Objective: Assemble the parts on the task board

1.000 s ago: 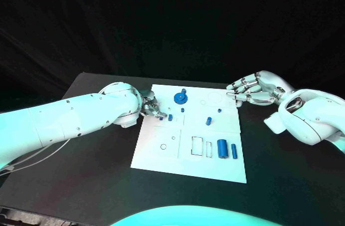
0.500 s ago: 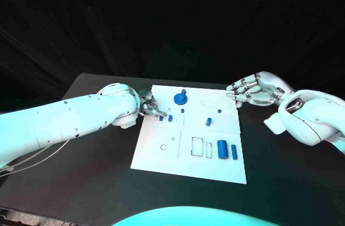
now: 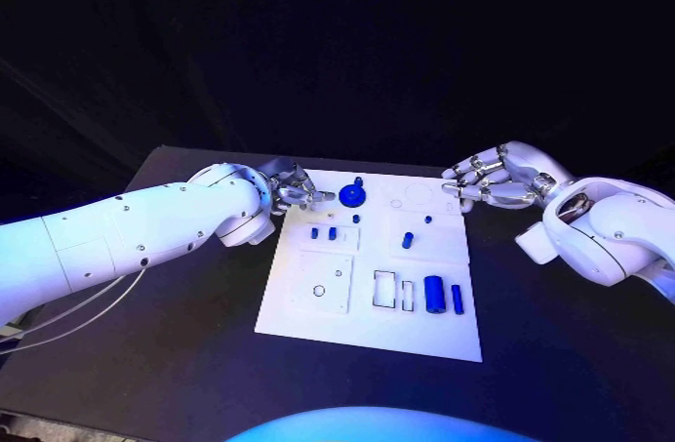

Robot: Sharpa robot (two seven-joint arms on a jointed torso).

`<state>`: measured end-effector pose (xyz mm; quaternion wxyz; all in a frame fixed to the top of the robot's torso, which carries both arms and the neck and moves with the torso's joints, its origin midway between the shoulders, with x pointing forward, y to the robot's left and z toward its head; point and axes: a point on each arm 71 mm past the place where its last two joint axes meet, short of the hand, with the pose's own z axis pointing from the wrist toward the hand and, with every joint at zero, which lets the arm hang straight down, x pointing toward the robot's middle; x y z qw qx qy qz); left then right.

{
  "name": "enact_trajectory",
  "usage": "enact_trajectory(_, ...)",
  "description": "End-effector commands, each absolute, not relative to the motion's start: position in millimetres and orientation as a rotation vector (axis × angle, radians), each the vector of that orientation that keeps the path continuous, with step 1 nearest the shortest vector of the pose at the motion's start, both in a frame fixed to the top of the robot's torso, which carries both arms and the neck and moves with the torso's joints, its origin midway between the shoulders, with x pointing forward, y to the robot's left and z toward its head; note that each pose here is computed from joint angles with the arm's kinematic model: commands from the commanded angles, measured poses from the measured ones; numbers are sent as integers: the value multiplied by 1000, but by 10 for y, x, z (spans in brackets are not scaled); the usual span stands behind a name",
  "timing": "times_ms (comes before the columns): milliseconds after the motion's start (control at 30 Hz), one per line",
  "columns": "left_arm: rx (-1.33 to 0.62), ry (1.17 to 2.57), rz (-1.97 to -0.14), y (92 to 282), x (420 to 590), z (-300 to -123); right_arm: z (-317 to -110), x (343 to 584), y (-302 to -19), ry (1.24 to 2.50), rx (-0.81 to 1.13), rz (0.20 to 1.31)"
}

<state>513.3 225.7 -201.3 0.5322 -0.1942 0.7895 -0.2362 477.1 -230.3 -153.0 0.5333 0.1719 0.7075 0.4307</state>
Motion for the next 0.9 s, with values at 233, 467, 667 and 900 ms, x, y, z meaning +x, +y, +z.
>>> enact_trajectory(233, -169, 1709, -816, 1915, 5110, -1845, -1533, 4777, -2300, 1685, 404, 1032)
enact_trajectory(467, 158, 1703, -753, 1633, 5063, -1876, -1536, 4774, -2289, 1686, 402, 1034)
enact_trajectory(667, 309, 1732, -658, 1529, 5078, -1942, -1537, 4772, -2281, 1687, 401, 1035)
enact_trajectory(900, 370, 1770, -586, 1501, 5119, -2000, -1536, 4771, -2274, 1687, 400, 1036)
